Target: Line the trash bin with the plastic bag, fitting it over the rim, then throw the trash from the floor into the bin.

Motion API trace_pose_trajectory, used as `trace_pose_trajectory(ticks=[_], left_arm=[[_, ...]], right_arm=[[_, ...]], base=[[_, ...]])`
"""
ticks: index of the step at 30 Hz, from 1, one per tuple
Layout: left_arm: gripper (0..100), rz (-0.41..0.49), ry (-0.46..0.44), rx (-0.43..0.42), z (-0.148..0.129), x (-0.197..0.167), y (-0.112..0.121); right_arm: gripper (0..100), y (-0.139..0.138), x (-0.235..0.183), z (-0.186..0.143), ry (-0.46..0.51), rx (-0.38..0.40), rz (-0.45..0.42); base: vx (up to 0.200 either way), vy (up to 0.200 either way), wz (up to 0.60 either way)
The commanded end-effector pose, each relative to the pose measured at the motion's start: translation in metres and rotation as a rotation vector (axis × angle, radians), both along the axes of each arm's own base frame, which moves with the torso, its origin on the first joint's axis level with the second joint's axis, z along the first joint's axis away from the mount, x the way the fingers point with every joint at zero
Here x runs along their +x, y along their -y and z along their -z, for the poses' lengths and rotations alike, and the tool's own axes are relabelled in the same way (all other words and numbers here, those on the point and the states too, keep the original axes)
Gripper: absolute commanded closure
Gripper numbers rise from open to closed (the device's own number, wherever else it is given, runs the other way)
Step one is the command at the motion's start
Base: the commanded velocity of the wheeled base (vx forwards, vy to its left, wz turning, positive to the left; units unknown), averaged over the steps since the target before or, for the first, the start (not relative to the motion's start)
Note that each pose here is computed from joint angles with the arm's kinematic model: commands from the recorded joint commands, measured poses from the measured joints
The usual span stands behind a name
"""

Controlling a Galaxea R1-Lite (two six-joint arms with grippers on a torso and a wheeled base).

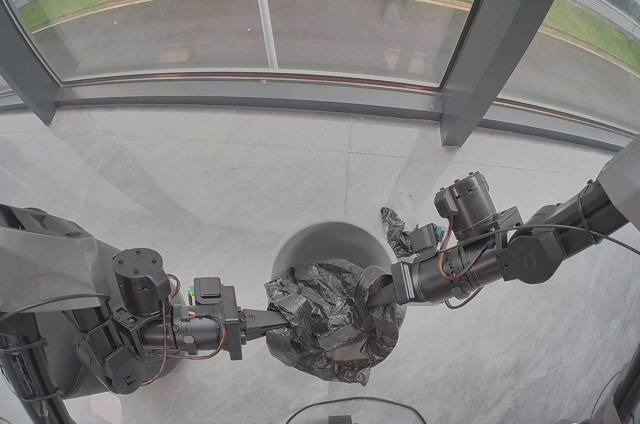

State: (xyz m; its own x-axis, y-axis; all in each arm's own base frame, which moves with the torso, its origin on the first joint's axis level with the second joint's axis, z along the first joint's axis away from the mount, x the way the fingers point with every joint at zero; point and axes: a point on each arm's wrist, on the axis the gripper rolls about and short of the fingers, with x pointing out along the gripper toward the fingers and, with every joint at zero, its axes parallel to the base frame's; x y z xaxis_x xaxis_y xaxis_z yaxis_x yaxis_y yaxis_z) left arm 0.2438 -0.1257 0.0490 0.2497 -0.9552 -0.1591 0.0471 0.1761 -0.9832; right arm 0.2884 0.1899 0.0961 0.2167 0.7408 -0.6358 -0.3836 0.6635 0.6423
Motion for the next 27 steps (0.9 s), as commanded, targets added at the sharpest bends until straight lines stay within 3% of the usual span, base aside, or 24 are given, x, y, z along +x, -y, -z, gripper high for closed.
trace_pose_trajectory(ticks=[1, 13, 27], left_arm=[[100, 0.002, -0.004, 0.002, 0.002, 0.002, 0.001], [100, -0.004, 0.019, -0.008, 0.0, 0.008, 0.003], [100, -0.025, 0.039, -0.02, -0.003, 0.017, 0.002]], right_arm=[[100, 0.005, 0.013, 0.017, -0.006, -0.006, 0.031], [100, 0.026, 0.023, 0.029, -0.013, -0.023, 0.088], [100, 0.046, 0.044, 0.033, 0.05, -0.021, 0.176]], base=[[0.0, 0.0, 0.0], [0.0, 0.0, 0.0], [0.0, 0.0, 0.0]])
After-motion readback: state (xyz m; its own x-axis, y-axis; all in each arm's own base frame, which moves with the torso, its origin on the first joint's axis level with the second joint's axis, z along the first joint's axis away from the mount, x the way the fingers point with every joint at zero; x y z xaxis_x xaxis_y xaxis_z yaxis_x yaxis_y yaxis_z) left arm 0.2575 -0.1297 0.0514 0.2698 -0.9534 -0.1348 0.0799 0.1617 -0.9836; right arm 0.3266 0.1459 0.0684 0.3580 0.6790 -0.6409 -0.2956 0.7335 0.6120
